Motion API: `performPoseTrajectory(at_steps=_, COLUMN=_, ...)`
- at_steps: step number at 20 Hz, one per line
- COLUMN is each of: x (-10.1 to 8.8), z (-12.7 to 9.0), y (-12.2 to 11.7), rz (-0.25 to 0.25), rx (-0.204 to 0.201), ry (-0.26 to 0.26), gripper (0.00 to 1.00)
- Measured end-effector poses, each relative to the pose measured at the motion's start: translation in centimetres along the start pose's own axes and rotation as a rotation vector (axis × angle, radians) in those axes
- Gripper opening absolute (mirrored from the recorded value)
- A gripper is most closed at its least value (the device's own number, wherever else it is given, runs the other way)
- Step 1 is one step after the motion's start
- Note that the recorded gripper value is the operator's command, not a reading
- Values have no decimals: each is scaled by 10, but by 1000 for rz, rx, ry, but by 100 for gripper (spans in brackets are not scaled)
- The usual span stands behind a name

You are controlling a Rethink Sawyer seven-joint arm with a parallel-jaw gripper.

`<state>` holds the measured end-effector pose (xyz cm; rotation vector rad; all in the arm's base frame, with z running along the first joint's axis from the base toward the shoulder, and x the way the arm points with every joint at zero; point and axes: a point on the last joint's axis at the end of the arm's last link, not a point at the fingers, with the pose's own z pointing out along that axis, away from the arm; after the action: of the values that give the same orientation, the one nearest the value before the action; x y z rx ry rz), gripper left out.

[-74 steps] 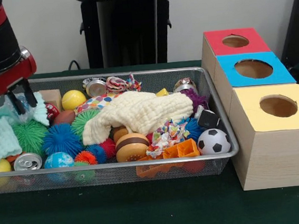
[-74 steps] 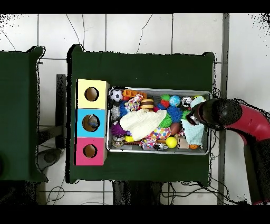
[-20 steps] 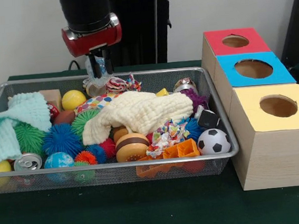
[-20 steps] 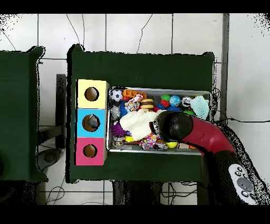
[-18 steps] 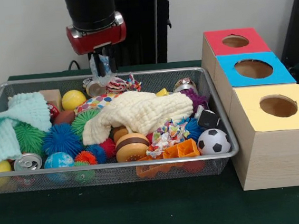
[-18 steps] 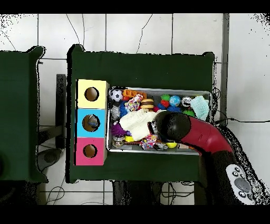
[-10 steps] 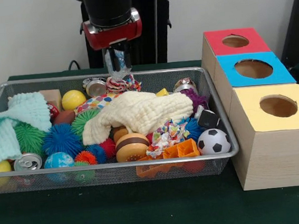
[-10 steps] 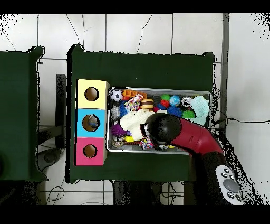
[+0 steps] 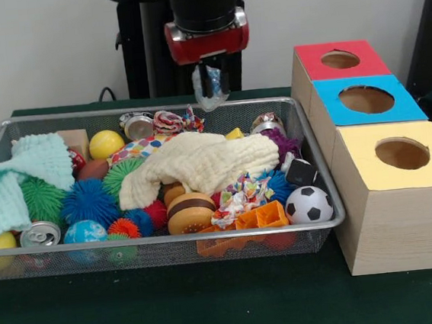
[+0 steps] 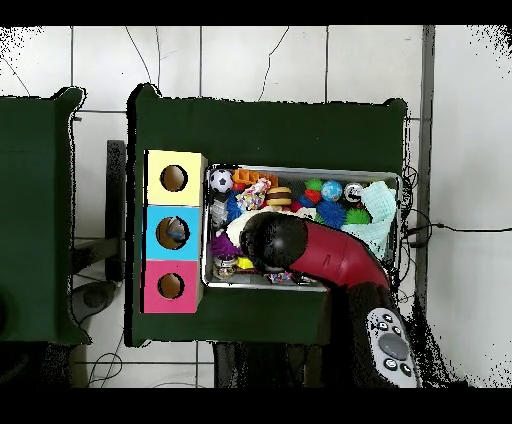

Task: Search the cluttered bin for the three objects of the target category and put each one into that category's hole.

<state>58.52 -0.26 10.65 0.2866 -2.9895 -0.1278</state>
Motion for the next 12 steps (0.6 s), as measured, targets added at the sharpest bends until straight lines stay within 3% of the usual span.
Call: performPoseTrajectory(at_steps=12, x=-12, z=-4, y=69, rz=193, rx=6, ry=0, gripper=0)
